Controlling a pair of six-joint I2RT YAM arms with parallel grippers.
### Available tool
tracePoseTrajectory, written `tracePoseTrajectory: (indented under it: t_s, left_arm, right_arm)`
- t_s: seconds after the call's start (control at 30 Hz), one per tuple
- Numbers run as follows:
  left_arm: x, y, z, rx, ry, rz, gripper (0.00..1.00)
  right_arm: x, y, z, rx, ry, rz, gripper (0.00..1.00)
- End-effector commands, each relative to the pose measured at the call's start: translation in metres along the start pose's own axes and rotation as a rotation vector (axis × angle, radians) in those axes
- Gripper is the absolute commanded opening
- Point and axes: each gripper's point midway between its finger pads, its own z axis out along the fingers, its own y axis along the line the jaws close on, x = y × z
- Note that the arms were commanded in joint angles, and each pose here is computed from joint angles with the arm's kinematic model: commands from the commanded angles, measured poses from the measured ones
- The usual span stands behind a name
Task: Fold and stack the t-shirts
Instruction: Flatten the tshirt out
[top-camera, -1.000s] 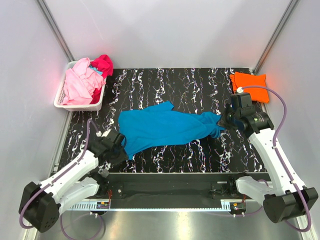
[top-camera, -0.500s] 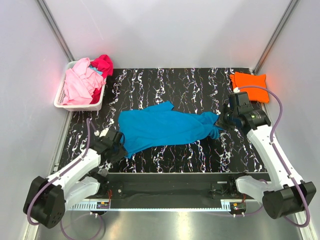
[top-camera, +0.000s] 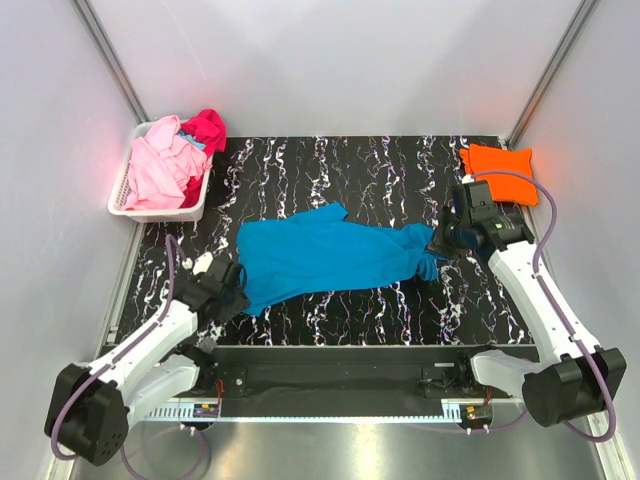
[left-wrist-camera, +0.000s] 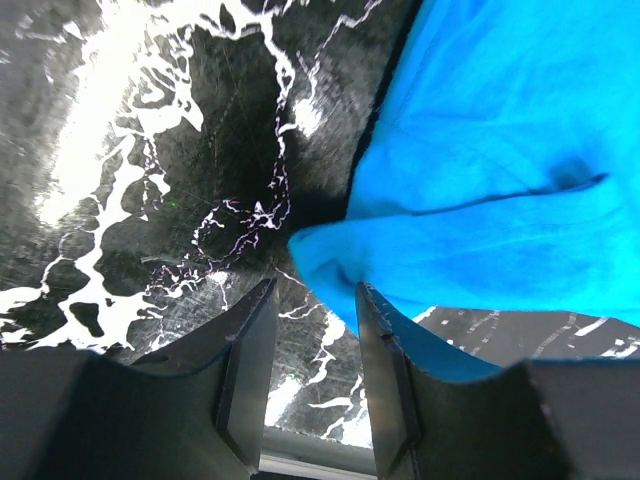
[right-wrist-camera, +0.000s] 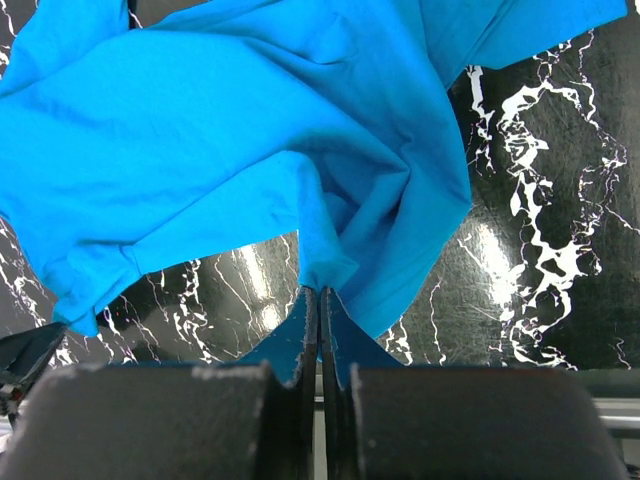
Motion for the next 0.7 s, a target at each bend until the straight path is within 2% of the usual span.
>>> tracePoseTrajectory:
  t_s: [0.0,0.2,0.67]
  left_arm:
    - [-0.023,-0.007,-0.015,0.019,-0.086,-0.009,0.41]
    - [-0.027,-0.007,-0.011,0.012,-0.101,-0.006,0.42]
    - [-0.028,-0.01,0.029,-0.001,-0.076,0.004,0.42]
  right_arm:
    - [-0.01,0.014,-0.001,-0.044,-0.025,0.003,0.0]
    - [-0.011,0.017,0.005,-0.042,-0.015,-0.001,0.0]
    - [-0.011,0.017,0.006,-0.027,-0.003,-0.008,0.0]
